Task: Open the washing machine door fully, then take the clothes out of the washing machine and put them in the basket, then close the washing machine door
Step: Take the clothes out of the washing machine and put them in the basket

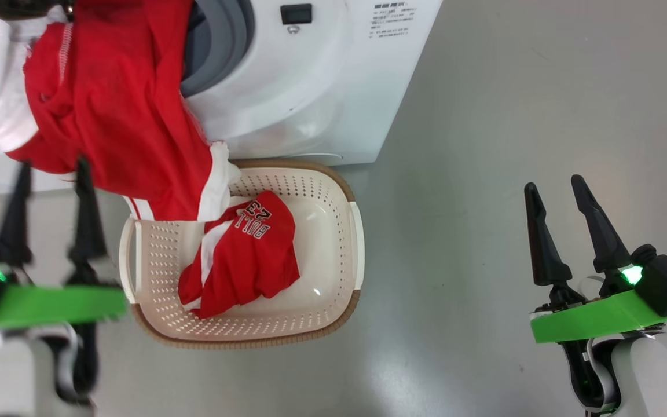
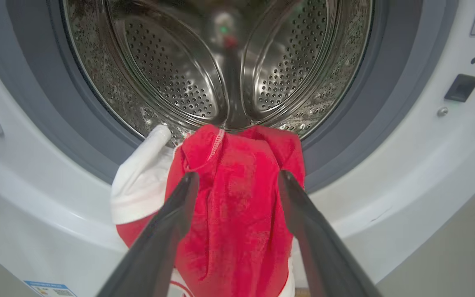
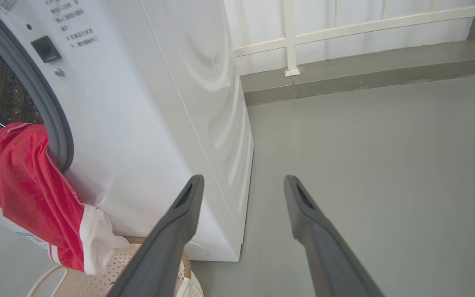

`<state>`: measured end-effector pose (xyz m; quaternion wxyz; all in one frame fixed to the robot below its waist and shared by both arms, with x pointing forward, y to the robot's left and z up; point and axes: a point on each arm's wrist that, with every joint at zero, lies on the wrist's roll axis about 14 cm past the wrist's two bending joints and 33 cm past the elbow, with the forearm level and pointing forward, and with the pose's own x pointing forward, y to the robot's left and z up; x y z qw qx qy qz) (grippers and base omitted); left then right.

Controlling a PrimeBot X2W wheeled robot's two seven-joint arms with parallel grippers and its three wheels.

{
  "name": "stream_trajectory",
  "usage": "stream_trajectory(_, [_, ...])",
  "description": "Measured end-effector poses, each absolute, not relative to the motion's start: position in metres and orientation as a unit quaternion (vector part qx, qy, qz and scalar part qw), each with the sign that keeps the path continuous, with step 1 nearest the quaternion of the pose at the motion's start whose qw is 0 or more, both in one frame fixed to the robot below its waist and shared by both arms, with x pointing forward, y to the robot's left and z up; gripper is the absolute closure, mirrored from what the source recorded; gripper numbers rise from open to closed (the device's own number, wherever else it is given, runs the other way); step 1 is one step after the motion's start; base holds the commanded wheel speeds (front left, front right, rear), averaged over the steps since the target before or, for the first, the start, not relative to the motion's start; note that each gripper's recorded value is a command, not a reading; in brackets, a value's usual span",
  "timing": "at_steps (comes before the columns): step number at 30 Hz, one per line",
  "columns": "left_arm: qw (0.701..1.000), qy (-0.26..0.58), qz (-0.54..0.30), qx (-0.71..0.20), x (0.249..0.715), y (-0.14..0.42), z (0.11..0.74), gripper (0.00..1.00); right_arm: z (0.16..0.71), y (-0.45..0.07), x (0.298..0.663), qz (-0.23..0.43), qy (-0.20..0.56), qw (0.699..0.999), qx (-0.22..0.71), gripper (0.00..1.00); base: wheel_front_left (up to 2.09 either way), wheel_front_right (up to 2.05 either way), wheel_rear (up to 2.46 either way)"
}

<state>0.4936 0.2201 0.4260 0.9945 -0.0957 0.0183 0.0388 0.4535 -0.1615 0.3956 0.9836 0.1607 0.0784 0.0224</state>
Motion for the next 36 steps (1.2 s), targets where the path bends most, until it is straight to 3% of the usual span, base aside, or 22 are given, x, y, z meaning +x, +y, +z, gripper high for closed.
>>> stream_trajectory(6, [0.996,-0.013,0.033,-0.081,0.533,0.23,0.443,0.0,0.39,-0.162,0.456,0.021,0.083,0.983,0.16,0.0,0.0,0.0,0.0])
stream_trajectory(16, [0.997,0.033,0.014,-0.075,0.583,0.227,0.415,0.0,0.386,-0.168,0.46,0.015,0.084,0.983,0.161,0.0,0.0,0.0,0.0])
stream_trajectory(27, [0.987,0.077,0.028,-0.135,0.61,0.225,0.38,0.0,0.381,-0.182,0.455,-0.004,0.09,0.984,0.155,0.0,0.0,0.0,0.0])
stream_trajectory(35, [0.983,0.109,-0.01,-0.148,0.615,0.205,0.363,0.0,0.38,-0.187,0.457,-0.01,0.089,0.984,0.152,0.0,0.0,0.0,0.0])
stream_trajectory(36, [0.983,0.11,-0.012,-0.145,0.616,0.205,0.363,0.13,0.38,-0.187,0.457,-0.01,0.09,0.984,0.152,0.0,0.0,0.0,0.0])
